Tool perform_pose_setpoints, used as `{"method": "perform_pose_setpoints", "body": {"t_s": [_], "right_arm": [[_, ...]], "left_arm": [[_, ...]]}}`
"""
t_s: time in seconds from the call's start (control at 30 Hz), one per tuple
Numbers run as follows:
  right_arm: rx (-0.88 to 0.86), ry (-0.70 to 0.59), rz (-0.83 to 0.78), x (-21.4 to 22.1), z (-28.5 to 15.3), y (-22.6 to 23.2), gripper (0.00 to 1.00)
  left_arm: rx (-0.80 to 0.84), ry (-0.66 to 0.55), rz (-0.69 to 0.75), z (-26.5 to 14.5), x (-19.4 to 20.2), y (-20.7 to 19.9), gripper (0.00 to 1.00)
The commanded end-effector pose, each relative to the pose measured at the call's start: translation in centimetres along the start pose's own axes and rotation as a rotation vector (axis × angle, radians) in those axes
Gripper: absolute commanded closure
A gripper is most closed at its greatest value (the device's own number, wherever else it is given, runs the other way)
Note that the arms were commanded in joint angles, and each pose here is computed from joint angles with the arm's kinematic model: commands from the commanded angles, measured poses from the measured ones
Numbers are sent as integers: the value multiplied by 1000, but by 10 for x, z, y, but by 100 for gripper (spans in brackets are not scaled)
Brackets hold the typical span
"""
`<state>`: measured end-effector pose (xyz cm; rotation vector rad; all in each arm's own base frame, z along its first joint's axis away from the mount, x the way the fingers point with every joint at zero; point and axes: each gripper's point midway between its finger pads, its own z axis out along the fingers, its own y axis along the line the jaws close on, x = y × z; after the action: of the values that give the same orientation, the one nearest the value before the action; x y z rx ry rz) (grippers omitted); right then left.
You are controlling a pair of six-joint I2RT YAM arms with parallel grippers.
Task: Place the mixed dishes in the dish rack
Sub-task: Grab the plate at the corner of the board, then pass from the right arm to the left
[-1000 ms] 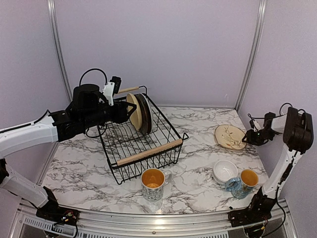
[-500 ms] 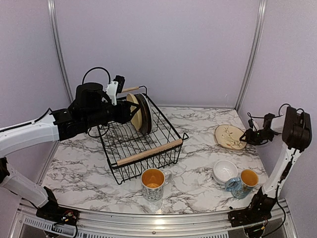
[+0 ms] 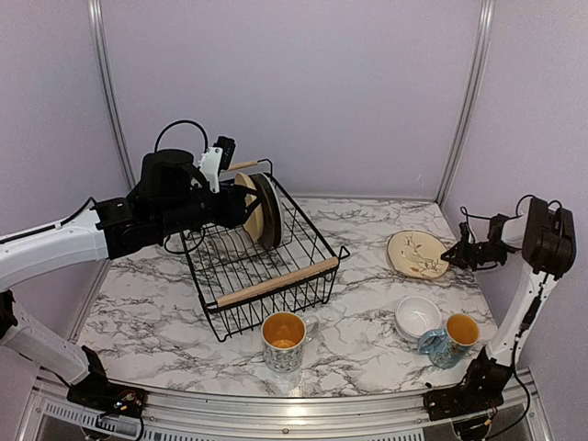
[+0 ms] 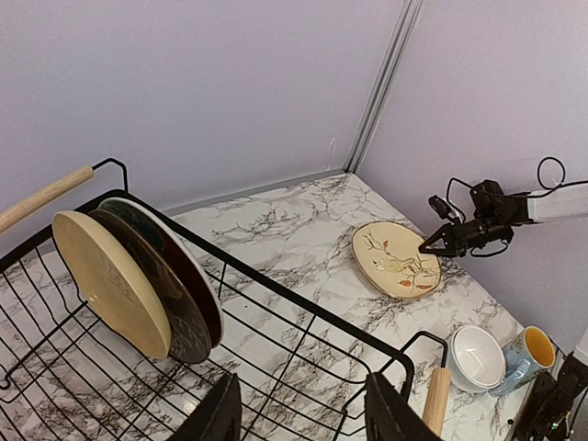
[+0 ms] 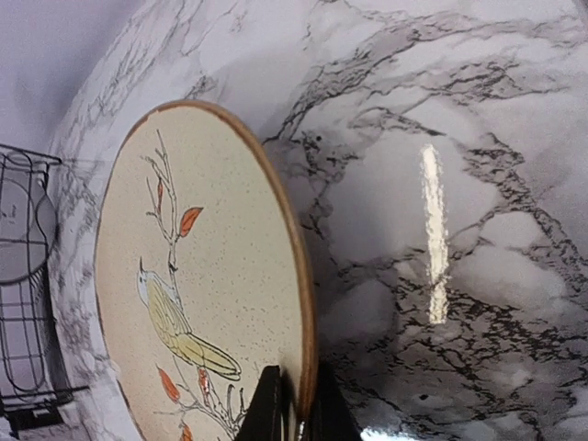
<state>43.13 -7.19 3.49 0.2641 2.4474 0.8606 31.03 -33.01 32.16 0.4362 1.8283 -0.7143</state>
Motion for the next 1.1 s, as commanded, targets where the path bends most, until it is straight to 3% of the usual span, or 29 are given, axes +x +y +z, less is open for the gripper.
{"method": "perform_pose_setpoints", "body": {"t_s": [0.0,0.3,0.6,0.93,1.07], "right_arm": [[-98,-24,33,-3,-12,10,100],[-297,-102,2,-13,-52,60,100],[-403,-169,-60,-30,-101,119,100],[-534,-54,-58,13,-135,171,100],[-508,-52,-81,31,-140,178,100]], "left_arm": [[-2,-8,0,-7,-10,-9,53],[90,-30,87,-16,-18,-56,52],[125,-7,335,-14,-14,-122,51],[74,56,920,-5,58,-220,47],[19,83,1160,13,95,-248,45]]}}
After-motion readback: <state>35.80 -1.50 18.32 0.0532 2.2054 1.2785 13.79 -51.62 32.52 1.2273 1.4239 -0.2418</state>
